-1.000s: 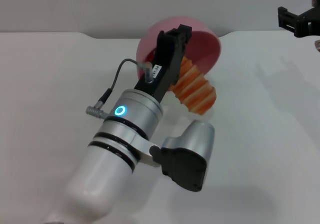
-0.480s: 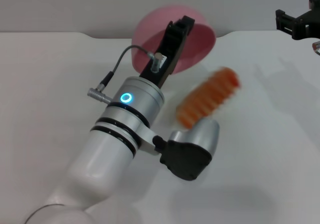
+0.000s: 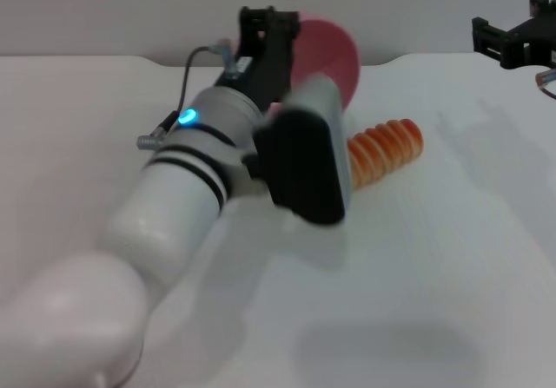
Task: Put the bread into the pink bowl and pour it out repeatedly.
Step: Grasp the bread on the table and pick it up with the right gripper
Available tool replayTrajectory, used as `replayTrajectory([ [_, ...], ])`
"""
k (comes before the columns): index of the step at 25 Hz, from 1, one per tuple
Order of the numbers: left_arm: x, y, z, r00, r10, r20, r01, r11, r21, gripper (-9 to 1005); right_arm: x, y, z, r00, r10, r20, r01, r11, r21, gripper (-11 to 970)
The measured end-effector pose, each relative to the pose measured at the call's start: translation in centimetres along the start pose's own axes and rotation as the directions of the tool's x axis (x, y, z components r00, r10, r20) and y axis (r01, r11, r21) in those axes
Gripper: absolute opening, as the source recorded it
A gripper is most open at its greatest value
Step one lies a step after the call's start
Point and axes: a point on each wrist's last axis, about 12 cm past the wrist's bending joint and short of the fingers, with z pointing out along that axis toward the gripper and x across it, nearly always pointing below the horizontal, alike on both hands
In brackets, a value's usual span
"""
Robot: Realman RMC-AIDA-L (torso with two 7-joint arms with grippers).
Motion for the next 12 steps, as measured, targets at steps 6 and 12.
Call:
replayTrajectory([
  [6,1.6,0.8,1.3,0.956,-0.266,-0.120,0.276,0.958,0.072,34,-0.1,0.4,0.5,1.000,-0.006,-0.018,0.006,1.000,-0.015,719],
  [12,4.4,2.4,2.6,0.734,-0.602,-0.314,0.654,0.751,0.089,34,-0.2,1.2,1.0,0.999,-0.013,-0.030,0.012,0.999,-0.041,719],
])
